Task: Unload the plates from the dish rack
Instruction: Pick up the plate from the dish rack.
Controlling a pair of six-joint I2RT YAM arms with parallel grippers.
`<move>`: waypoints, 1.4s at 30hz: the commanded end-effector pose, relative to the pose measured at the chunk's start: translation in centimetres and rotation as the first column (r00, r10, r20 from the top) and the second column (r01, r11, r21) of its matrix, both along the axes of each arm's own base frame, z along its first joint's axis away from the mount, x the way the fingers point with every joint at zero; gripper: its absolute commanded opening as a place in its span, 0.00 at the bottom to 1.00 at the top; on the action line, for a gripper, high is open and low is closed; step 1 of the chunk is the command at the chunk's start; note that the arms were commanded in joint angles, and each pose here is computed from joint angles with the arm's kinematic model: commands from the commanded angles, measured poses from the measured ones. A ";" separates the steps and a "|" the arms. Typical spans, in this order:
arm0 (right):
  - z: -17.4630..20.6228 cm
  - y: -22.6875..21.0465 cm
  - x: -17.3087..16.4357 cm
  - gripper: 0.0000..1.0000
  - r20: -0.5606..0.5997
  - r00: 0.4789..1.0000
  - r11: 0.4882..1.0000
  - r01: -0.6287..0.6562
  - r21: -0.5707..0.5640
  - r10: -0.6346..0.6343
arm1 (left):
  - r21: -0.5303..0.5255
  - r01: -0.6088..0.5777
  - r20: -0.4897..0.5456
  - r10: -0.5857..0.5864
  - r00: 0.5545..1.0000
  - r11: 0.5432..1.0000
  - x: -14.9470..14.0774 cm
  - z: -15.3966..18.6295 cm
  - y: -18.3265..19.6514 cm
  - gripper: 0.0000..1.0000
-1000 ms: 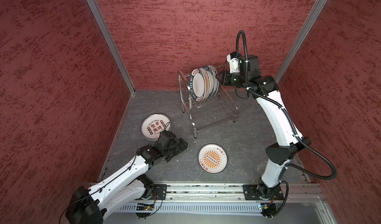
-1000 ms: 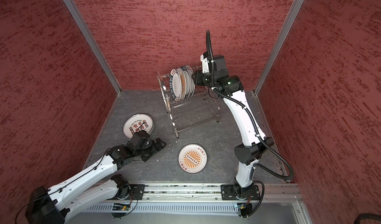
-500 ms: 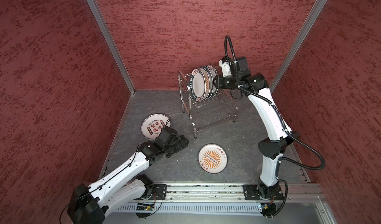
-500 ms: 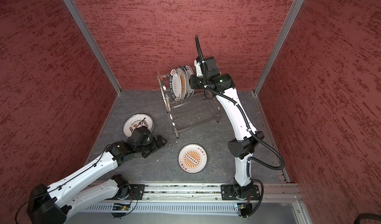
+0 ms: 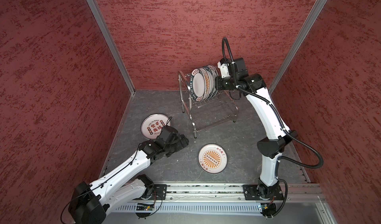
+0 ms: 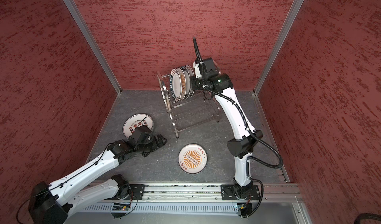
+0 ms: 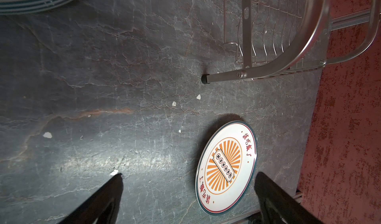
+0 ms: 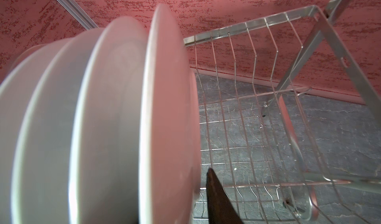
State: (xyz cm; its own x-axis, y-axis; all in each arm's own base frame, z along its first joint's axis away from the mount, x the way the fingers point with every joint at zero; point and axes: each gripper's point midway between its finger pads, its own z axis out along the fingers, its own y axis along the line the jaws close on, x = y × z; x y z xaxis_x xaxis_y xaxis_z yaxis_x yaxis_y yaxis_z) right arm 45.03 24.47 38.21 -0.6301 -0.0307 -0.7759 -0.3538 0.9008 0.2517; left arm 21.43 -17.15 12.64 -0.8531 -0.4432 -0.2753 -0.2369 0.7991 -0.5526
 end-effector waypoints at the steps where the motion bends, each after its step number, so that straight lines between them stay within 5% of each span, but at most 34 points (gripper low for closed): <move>1: 1.1 0.1 -0.3 0.23 0.046 0.999 1.000 -0.017 -0.012 0.018 | -0.012 -0.012 0.042 0.013 0.999 1.000 0.9 1.1 0.1 0.99; 14: 1.3 -0.3 -0.5 0.12 0.066 0.998 1.000 -0.007 -0.023 0.008 | -0.010 0.040 0.088 -0.039 0.995 0.999 2.6 3.0 -1.1 0.99; 25: 5.7 -1.5 -0.7 0.06 0.200 0.979 0.999 0.037 0.010 -0.039 | -0.015 0.000 0.097 0.001 0.995 1.000 3.6 3.3 -1.2 1.00; 36: 11.3 -5.0 -1.5 0.06 0.370 0.913 0.984 0.175 0.020 -0.170 | 0.039 -0.061 0.148 0.055 0.987 0.997 3.8 4.2 0.9 0.99; 42: 13.6 -8.0 -2.3 0.06 0.444 0.856 0.956 0.294 -0.001 -0.263 | 0.033 -0.002 0.184 -0.004 0.983 0.999 3.4 5.0 0.7 0.99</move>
State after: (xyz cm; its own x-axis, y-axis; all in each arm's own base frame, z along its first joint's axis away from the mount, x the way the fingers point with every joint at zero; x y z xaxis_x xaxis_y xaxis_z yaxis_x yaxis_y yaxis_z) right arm 43.62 18.55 47.78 -0.3489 0.0196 -0.9370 -0.2170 0.9709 0.1012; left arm 24.69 -16.68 16.54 -0.7937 -0.4534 -0.4056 -0.1758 0.8092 -0.5606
